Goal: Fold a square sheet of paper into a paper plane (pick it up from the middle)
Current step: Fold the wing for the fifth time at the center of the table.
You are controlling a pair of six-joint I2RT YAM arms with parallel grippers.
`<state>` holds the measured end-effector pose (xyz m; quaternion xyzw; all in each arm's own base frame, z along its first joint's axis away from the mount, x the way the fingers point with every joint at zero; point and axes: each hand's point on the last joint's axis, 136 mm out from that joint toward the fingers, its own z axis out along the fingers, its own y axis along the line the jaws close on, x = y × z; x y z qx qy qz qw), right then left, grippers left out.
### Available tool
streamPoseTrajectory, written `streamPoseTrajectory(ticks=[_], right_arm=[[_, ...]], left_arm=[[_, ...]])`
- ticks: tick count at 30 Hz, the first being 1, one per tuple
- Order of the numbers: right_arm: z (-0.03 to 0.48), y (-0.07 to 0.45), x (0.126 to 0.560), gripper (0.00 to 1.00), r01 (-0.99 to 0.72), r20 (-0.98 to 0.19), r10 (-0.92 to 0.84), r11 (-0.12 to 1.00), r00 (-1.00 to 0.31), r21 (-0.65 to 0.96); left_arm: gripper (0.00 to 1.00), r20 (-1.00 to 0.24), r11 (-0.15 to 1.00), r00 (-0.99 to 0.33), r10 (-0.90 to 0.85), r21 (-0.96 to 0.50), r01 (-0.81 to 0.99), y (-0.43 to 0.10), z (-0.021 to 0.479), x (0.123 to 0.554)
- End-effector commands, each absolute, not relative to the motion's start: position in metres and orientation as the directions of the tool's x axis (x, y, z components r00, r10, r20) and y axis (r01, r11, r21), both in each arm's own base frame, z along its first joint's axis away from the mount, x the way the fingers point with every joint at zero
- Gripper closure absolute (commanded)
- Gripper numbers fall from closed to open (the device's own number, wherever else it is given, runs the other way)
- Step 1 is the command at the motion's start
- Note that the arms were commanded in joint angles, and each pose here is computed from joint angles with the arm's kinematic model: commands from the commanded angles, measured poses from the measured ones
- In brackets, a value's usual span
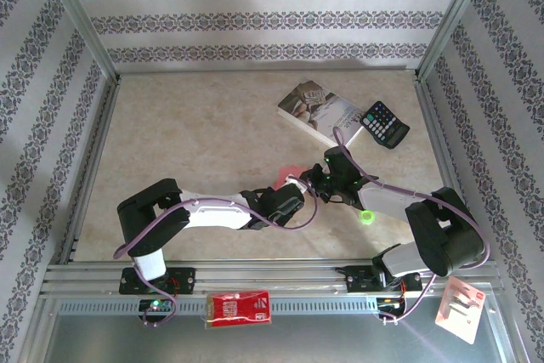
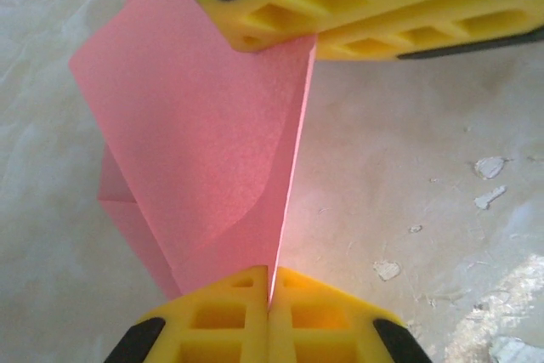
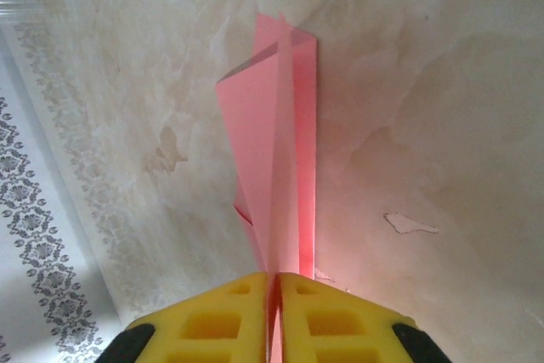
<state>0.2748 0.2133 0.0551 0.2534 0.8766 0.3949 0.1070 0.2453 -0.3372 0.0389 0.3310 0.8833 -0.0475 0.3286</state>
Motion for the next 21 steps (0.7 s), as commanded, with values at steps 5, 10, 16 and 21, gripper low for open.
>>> streamPoseTrajectory(ticks=[5,10,16,21], right_arm=[[0.079,0.202,0.279,0.70,0.264,-0.083,0.503,0.580,-0.860,0.771],[0.085,0.189,0.281,0.66,0.234,-0.138,0.498,0.611,-0.856,0.756],[0.088,0.184,0.280,0.63,0.186,-0.175,0.455,0.642,-0.873,0.744],[0.094,0.183,0.279,0.61,0.107,-0.234,0.396,0.673,-0.888,0.732]], left_arm=[[1.00,-0.662,0.818,-0.632,0.404,-0.048,0.573,-0.338,0.058,0.243],[1.00,-0.652,0.821,-0.692,0.309,-0.184,0.540,-0.337,0.059,0.240],[1.00,-0.620,0.802,-0.762,0.186,-0.352,0.482,-0.337,0.062,0.237],[1.00,-0.585,0.769,-0.804,0.105,-0.465,0.439,-0.337,0.065,0.233]])
